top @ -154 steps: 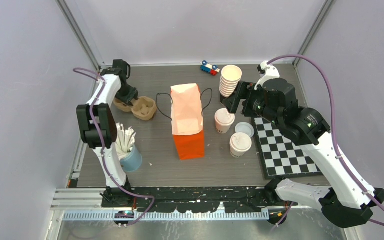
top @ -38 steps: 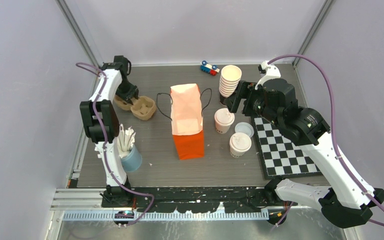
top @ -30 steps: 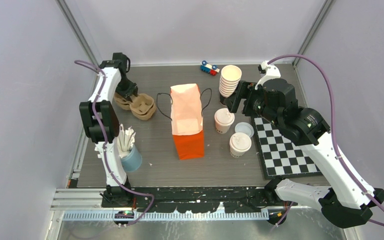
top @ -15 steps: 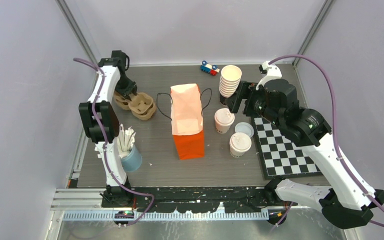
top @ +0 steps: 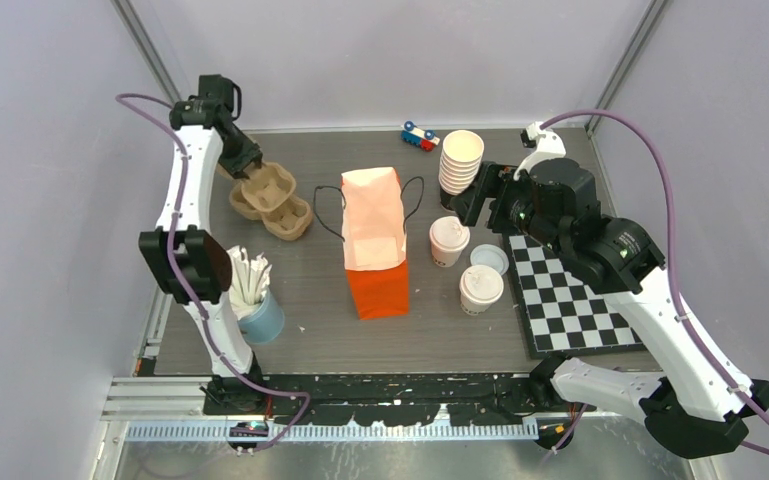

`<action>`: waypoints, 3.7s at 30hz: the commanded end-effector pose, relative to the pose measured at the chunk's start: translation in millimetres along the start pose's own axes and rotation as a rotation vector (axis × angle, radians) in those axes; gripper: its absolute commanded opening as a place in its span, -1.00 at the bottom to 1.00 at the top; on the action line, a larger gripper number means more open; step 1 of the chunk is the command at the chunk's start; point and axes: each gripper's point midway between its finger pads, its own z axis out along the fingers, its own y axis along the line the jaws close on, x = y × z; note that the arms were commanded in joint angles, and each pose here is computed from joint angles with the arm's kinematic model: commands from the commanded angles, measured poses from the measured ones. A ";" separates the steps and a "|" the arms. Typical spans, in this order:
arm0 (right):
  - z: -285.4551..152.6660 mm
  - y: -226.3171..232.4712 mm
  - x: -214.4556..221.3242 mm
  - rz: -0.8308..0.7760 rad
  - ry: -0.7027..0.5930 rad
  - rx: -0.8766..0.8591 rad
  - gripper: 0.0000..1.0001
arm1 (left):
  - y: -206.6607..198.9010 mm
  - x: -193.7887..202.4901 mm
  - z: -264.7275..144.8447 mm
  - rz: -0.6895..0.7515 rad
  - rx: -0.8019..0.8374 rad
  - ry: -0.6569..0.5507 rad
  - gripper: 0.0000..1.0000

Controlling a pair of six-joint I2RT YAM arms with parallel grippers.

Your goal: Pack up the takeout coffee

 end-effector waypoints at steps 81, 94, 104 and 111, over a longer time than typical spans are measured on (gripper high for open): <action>56.3 73.5 -5.8 0.263 0.100 -0.203 -0.98 | -92.5 241.3 -223.4 0.574 0.734 0.377 -0.47; 54.7 70.2 2.4 0.267 0.113 -0.204 -0.98 | -105.4 264.7 -208.9 0.573 0.737 0.431 -0.46; 53.5 67.6 4.7 0.257 0.115 -0.199 -0.97 | -118.7 253.9 -212.8 0.559 0.763 0.360 -0.48; 53.3 67.1 6.1 0.252 0.118 -0.199 -0.96 | -125.2 249.9 -214.1 0.541 0.798 0.322 -0.50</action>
